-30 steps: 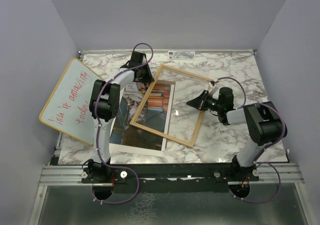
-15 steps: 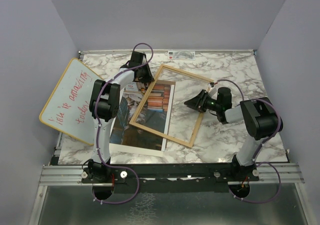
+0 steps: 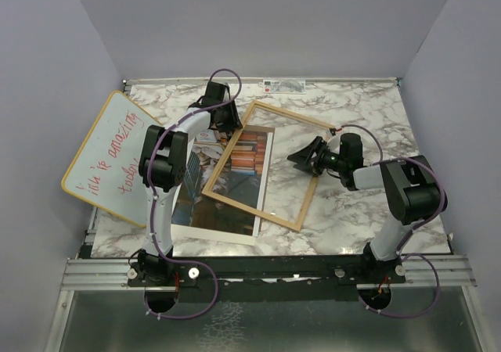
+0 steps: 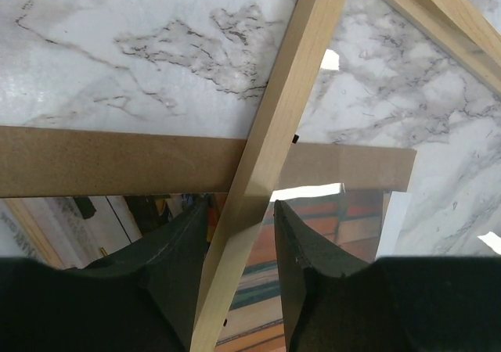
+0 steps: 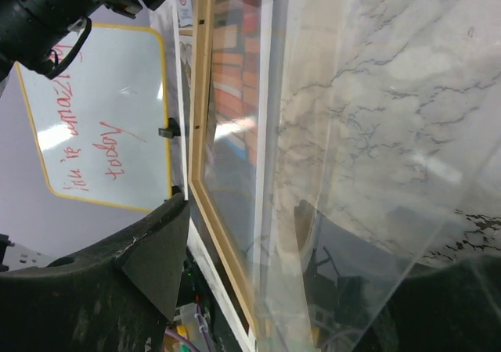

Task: Put the photo into the frame

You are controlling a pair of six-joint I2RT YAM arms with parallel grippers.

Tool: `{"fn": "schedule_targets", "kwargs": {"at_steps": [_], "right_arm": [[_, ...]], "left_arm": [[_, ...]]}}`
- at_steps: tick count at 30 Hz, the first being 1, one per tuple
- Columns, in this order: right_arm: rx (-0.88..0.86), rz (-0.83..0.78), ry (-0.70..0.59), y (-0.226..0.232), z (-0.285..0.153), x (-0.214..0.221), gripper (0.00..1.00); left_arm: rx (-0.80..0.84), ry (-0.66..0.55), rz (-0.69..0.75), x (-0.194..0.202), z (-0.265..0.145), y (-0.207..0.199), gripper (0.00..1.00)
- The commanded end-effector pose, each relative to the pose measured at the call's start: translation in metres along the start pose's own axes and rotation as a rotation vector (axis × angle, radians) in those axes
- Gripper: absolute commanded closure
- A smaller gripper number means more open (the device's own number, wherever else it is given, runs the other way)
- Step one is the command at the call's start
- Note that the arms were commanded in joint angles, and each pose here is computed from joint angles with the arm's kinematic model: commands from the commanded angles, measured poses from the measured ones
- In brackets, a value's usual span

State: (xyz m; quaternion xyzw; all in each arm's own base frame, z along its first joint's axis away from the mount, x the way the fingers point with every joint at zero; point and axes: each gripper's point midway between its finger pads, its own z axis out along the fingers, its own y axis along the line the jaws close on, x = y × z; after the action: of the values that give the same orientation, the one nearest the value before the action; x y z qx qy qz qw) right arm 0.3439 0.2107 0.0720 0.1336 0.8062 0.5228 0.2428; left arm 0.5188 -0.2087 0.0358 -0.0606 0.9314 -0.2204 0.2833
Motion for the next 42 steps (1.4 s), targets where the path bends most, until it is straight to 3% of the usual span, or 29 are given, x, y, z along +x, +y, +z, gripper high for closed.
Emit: {"fn": "schedule_targets", "kwargs": {"at_steps": [1,2,8,12,18,25,31,42], "right_arm": [[0.062,0.024,-0.027,0.0,-0.001,-0.007,0.41],[0.065,0.03,-0.026,-0.001,-0.001,-0.007,0.44],[0.049,0.025,-0.035,0.007,-0.003,-0.009,0.86],[0.012,0.02,-0.04,0.024,-0.006,-0.014,0.99],[-0.072,0.041,-0.008,0.059,-0.007,-0.023,0.99],[-0.02,0.01,0.08,0.082,-0.014,-0.031,0.99],[0.032,-0.088,0.156,0.089,-0.027,-0.029,0.99],[-0.127,-0.246,0.185,0.13,-0.036,-0.031,0.99]], "left_arm": [[-0.191,0.236,-0.008,0.079,0.0,0.056,0.57],[-0.193,0.237,-0.008,0.079,-0.001,0.057,0.57],[-0.203,0.254,0.003,0.089,-0.012,0.061,0.63],[-0.184,0.271,0.011,0.094,-0.017,0.06,0.71],[-0.103,0.323,-0.026,0.106,-0.017,0.046,0.82],[-0.038,0.374,-0.139,0.122,-0.023,0.031,0.88],[-0.025,0.377,-0.182,0.128,-0.026,0.029,0.92],[-0.016,0.395,-0.183,0.135,-0.027,0.03,0.92]]}}
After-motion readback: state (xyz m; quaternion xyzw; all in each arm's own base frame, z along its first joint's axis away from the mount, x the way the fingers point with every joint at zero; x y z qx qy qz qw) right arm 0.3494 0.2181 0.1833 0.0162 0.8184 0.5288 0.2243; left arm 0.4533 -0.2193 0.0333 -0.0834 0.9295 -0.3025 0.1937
